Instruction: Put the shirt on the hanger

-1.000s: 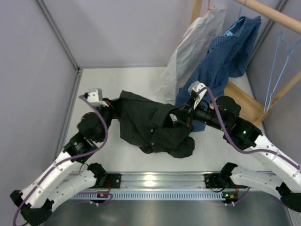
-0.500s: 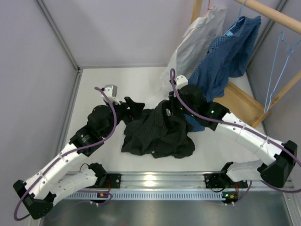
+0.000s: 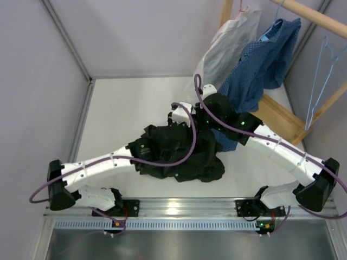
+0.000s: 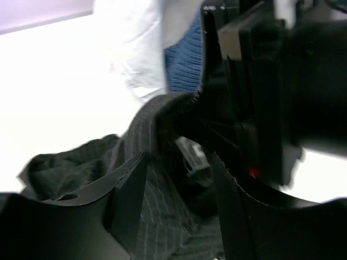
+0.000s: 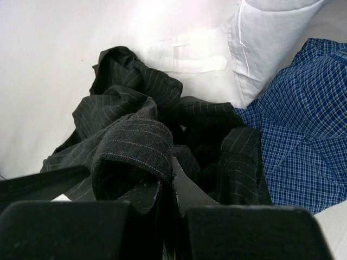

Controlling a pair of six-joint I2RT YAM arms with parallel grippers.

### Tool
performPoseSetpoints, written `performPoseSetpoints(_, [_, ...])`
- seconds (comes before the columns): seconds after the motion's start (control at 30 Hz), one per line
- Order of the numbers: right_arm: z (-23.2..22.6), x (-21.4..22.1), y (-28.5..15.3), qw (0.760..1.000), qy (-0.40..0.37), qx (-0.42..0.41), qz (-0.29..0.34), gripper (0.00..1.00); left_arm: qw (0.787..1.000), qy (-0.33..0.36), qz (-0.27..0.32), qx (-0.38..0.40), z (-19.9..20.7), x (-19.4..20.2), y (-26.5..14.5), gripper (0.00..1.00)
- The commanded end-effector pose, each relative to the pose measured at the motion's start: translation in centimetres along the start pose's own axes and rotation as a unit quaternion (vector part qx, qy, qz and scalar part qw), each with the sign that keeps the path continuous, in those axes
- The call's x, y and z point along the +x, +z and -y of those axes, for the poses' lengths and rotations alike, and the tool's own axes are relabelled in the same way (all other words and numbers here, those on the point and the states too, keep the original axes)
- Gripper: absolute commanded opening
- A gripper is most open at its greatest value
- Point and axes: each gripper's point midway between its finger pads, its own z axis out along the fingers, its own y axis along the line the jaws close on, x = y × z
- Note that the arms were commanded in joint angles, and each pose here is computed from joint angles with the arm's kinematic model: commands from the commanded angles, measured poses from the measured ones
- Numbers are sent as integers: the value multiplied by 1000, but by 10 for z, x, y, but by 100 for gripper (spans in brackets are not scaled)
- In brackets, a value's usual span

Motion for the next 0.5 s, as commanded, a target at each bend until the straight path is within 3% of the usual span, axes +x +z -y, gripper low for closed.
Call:
performPoseSetpoints(0.0, [-2,-21,-7,1000,5,-2,20,0,993,35,0,-112,-27,1,11,55])
performPoseSetpoints(0.2, [-1,-25,-10,1000,4,1,28,0,990,35,-16,-139,-31,20,20,42])
performPoseSetpoints(0.47, [2,-22,-6,1000,8,7,22,0,986,29,-31,-163,-46,42,18,42])
